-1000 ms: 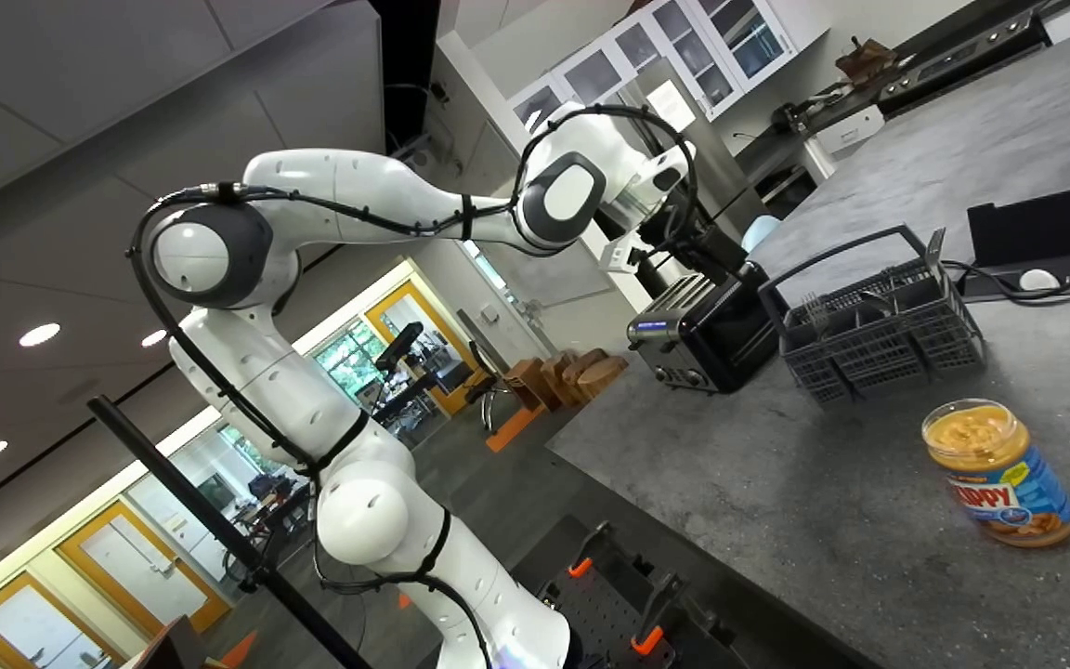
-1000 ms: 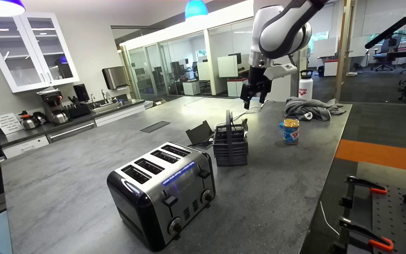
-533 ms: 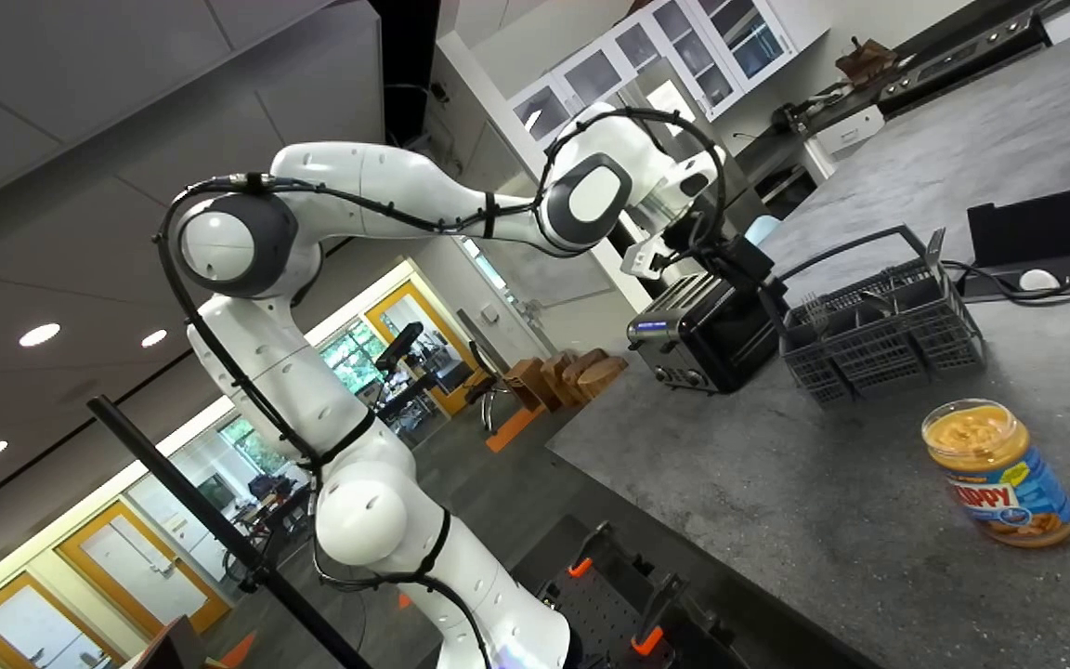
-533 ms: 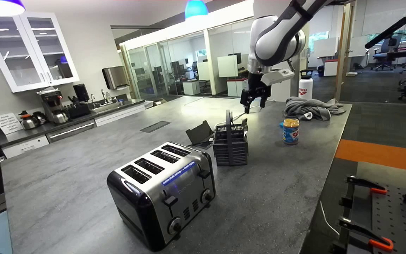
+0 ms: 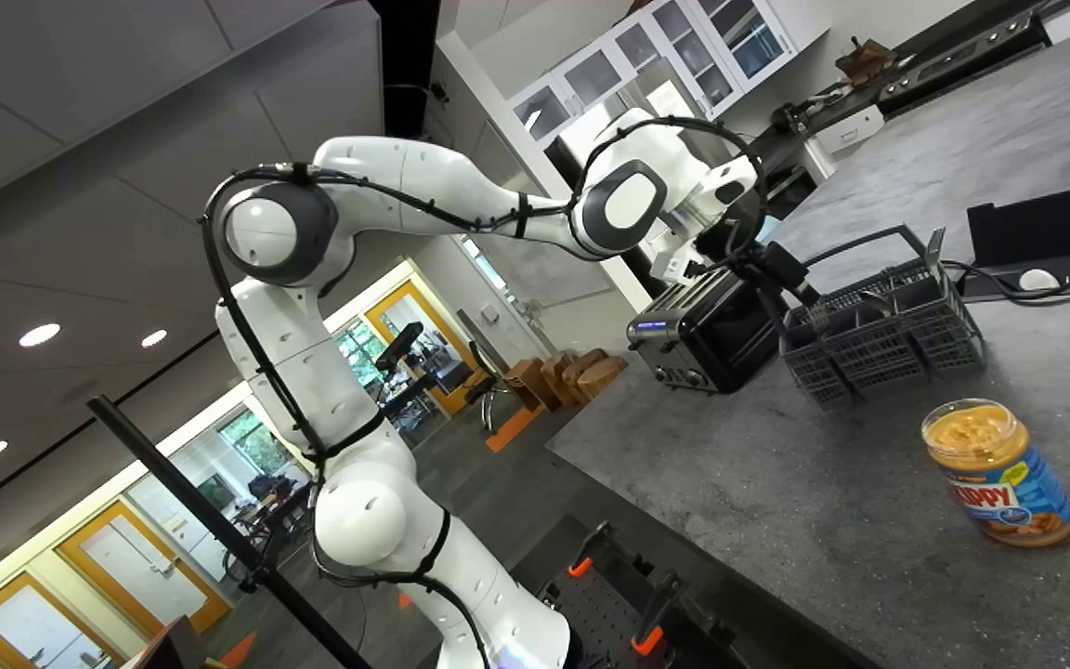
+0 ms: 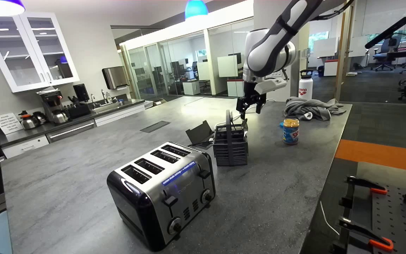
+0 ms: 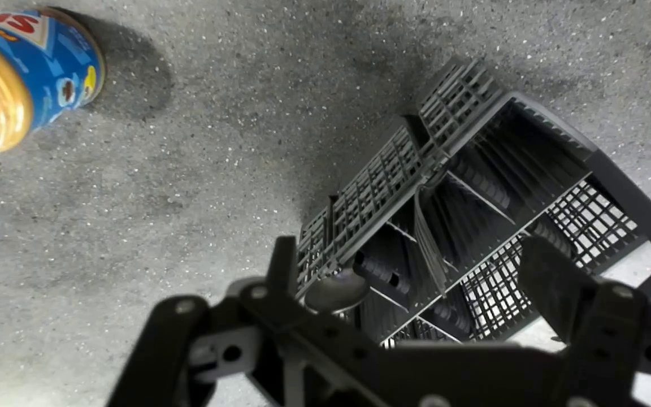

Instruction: Pick the fork on the left side of the utensil holder and put it on the table

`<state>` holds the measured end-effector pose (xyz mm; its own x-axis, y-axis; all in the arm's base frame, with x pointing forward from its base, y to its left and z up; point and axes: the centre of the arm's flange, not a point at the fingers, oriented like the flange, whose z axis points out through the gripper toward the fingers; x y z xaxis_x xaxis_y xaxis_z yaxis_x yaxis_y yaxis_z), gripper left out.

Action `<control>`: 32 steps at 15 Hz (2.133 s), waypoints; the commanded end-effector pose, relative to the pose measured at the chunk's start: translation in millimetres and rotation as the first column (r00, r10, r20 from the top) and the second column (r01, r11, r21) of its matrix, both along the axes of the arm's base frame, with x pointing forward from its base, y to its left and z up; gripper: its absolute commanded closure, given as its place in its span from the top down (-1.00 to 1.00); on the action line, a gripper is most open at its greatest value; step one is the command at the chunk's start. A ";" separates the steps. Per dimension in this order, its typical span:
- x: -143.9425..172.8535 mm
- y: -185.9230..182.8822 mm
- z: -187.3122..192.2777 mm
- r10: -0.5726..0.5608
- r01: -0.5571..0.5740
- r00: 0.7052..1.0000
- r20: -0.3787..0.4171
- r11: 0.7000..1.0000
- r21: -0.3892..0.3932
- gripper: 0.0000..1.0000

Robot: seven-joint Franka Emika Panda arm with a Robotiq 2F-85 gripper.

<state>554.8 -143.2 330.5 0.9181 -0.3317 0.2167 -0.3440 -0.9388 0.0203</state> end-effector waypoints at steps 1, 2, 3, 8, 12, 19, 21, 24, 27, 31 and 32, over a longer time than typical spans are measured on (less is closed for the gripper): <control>16.8 -4.1 -12.1 -0.019 0.018 0.999 0.036 1.000 0.015 1.00; 18.1 -4.2 -14.8 -0.024 0.024 0.999 0.037 1.000 0.017 1.00; 19.8 -4.4 -17.8 -0.026 0.025 0.999 0.038 1.000 0.019 0.50; 24.4 -3.0 -26.6 -0.022 0.022 0.999 0.024 1.000 0.018 -0.19; 26.4 0.7 -26.5 -0.011 0.011 1.000 0.016 1.000 0.018 -0.80; 25.8 21.6 -6.3 0.015 -0.015 1.000 0.003 1.000 0.004 -0.99; 26.4 28.7 8.0 0.026 -0.026 1.000 -0.003 0.999 -0.025 -0.99; 24.1 36.7 33.5 0.026 -0.027 1.000 -0.018 0.995 -0.095 -0.99; 14.7 41.3 68.2 0.031 -0.035 0.999 -0.029 0.983 -0.180 -0.99; -6.4 43.8 111.6 0.075 -0.078 0.997 -0.026 0.974 -0.211 -0.99; -12.9 46.0 118.6 0.093 -0.094 0.996 -0.016 0.975 -0.202 -0.99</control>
